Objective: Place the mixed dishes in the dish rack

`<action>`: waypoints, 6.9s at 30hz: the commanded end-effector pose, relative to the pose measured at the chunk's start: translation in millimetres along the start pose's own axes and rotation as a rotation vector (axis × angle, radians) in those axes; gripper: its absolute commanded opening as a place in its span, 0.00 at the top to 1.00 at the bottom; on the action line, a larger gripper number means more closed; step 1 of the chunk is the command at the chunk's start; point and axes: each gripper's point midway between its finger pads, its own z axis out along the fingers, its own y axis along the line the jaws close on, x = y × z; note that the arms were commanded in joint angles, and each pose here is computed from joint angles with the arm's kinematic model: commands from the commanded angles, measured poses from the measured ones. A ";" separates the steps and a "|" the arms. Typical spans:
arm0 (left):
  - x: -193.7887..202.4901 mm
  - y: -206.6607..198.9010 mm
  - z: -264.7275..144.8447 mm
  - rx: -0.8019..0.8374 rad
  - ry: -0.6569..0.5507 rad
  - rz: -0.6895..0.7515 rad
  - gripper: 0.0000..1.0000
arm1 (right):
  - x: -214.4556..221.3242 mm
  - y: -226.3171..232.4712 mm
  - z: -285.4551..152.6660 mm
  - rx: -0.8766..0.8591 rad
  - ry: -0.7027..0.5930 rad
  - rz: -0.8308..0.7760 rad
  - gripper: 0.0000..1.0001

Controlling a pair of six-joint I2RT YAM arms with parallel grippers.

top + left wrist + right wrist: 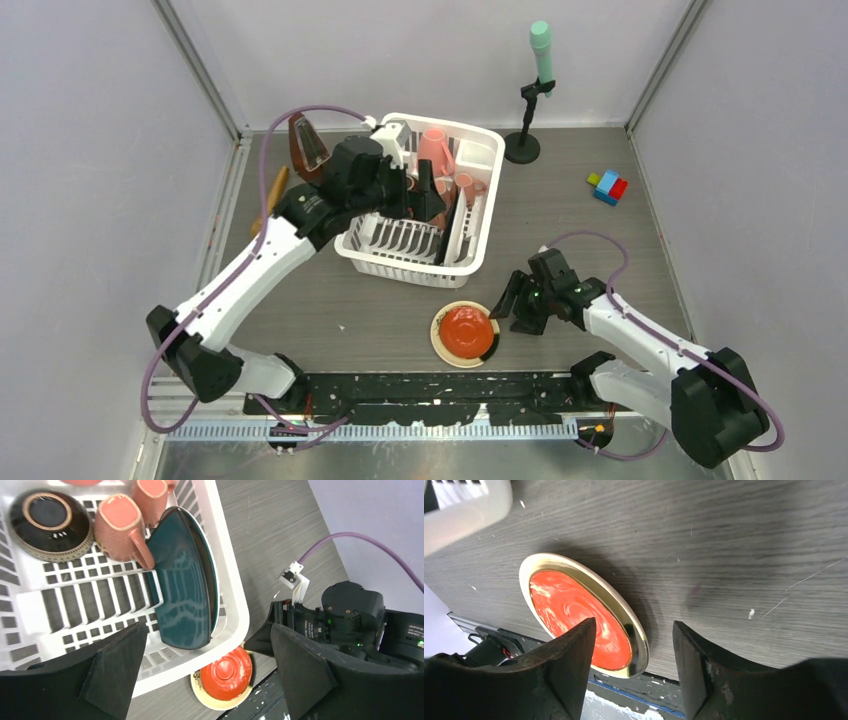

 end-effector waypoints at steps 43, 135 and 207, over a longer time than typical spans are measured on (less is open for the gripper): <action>227.6 -79.8 -7.6 0.289 -0.035 0.734 0.29 | 13.1 41.8 -25.7 -0.040 -0.021 -0.078 0.99; 152.4 -77.3 -105.7 0.423 0.001 0.306 1.00 | -36.1 10.7 -65.1 0.115 -0.361 0.103 0.07; 41.7 69.6 71.1 0.237 0.057 -0.240 0.52 | -25.5 35.1 -42.1 0.055 -0.235 0.025 0.09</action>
